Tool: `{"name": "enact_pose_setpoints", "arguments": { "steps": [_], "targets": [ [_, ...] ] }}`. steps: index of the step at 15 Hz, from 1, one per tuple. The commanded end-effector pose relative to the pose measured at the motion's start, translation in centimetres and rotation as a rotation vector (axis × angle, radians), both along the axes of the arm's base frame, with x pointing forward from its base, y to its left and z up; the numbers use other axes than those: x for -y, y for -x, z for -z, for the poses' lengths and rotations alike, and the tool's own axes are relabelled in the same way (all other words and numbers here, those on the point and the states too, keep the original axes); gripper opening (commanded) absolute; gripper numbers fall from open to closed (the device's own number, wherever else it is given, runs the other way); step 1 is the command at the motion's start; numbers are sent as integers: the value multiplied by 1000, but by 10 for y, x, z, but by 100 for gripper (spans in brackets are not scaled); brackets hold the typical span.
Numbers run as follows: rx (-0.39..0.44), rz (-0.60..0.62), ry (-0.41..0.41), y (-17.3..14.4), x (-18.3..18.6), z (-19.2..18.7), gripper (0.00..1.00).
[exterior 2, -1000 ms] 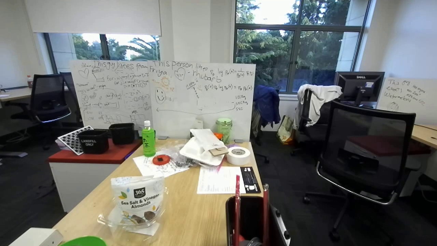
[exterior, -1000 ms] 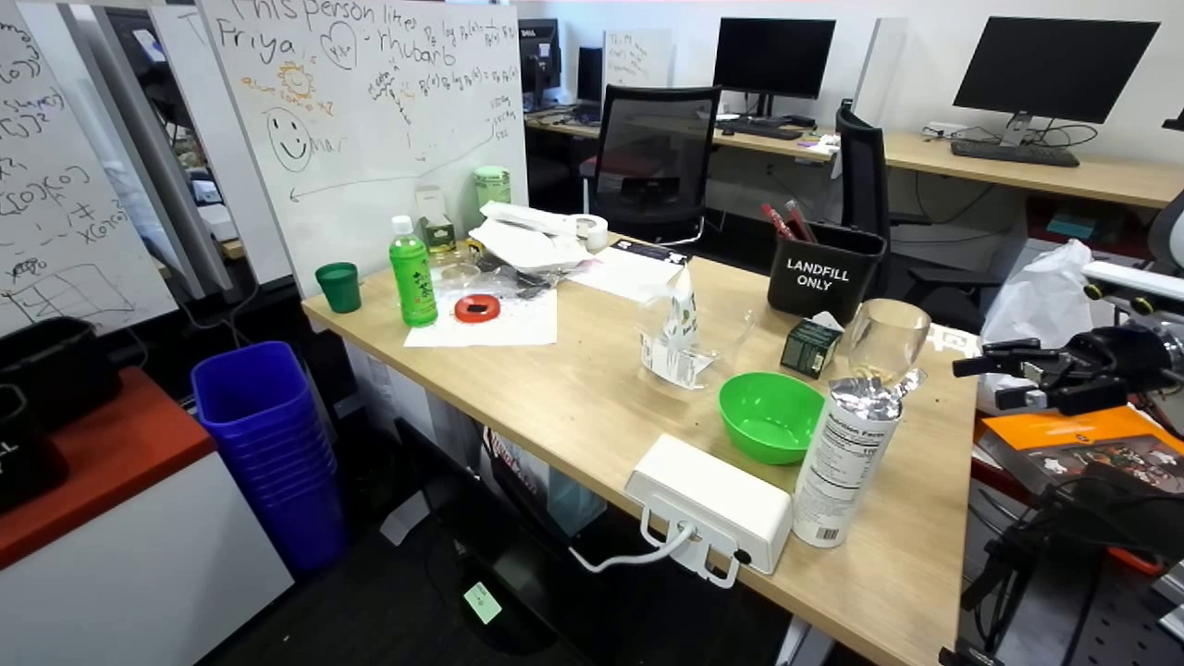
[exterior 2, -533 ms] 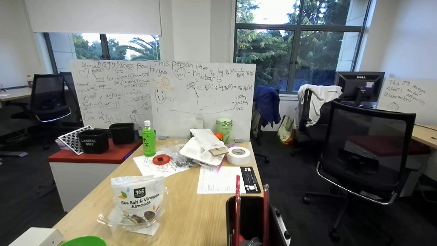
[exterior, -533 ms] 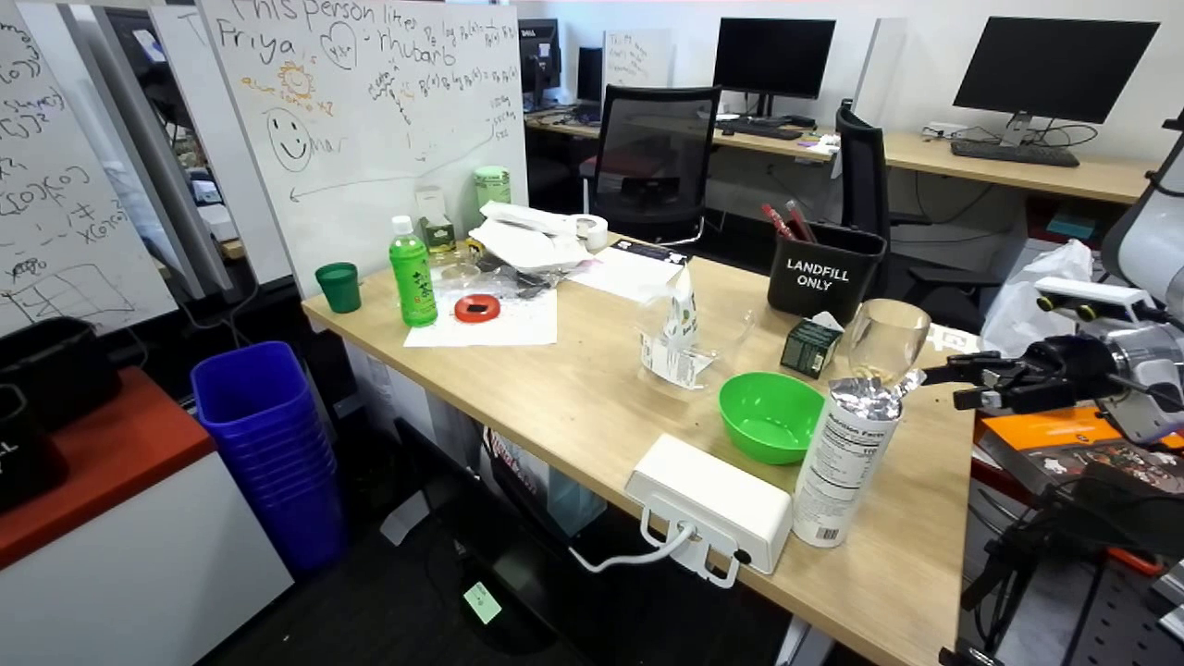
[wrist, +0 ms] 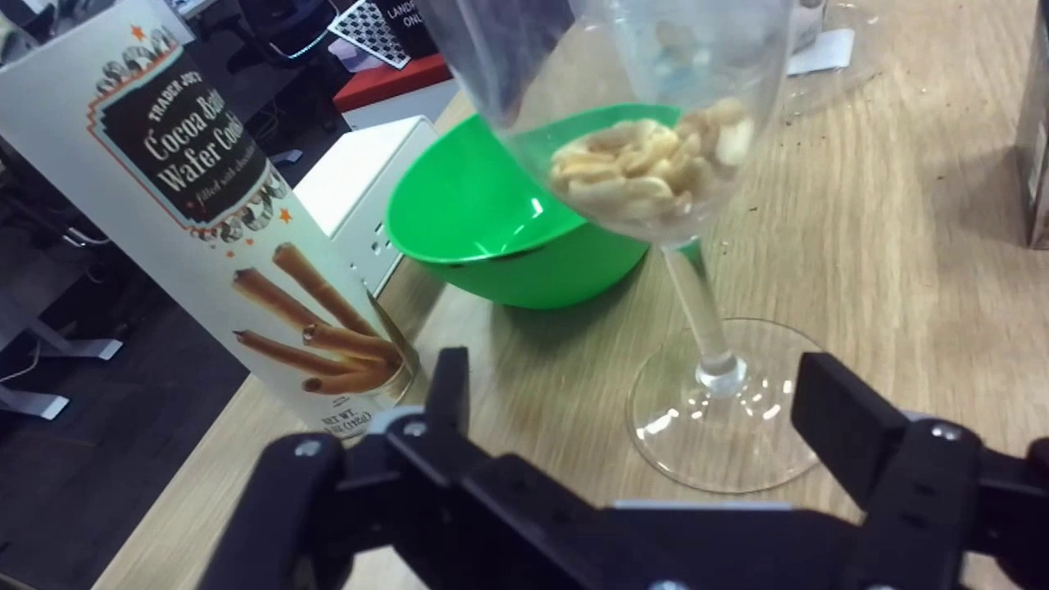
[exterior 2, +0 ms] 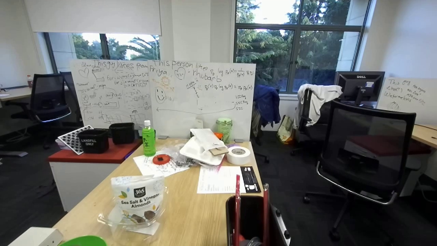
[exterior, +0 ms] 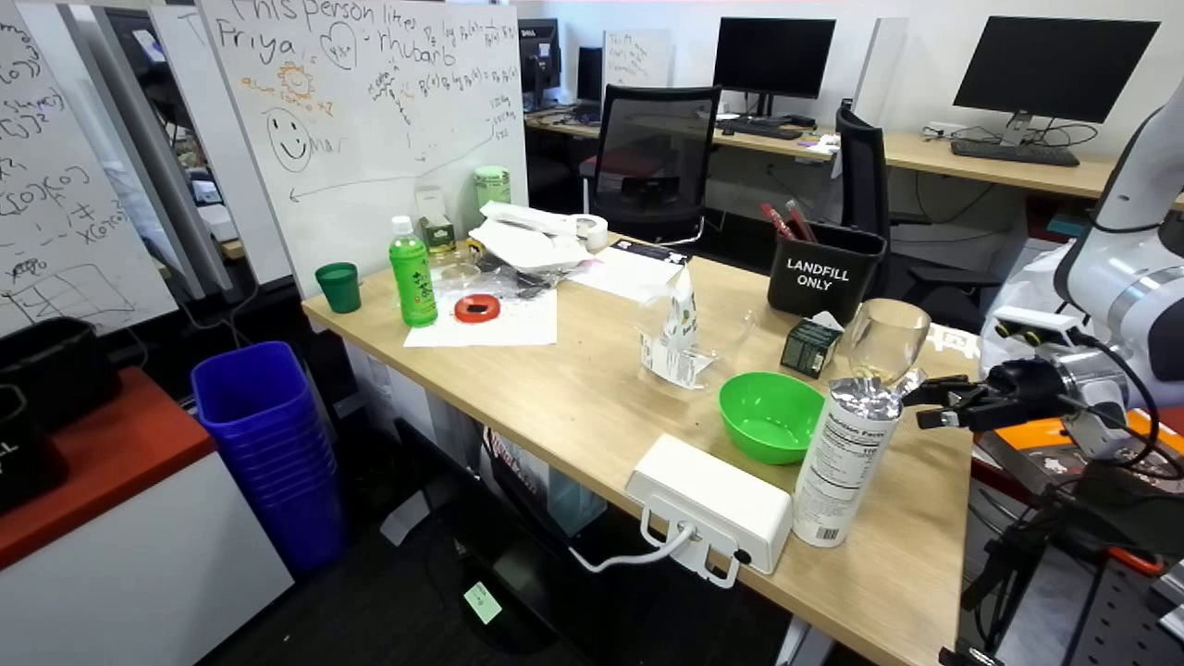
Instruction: Pour the contents of the wine glass into the bowl
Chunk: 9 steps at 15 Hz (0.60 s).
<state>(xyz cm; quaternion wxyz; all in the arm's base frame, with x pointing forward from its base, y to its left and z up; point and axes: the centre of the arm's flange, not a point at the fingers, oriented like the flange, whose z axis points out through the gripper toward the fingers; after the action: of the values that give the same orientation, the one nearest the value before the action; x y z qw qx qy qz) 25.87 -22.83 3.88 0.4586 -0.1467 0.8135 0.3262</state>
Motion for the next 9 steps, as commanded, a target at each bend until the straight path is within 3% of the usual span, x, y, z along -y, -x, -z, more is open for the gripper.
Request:
{"name": "enact_pose_setpoints", "arguments": {
  "steps": [1, 9],
  "targets": [
    [-14, 11, 8, -14, 1, 10, 100],
    [6, -44, 53, -49, -16, 11, 100]
  ]
}}
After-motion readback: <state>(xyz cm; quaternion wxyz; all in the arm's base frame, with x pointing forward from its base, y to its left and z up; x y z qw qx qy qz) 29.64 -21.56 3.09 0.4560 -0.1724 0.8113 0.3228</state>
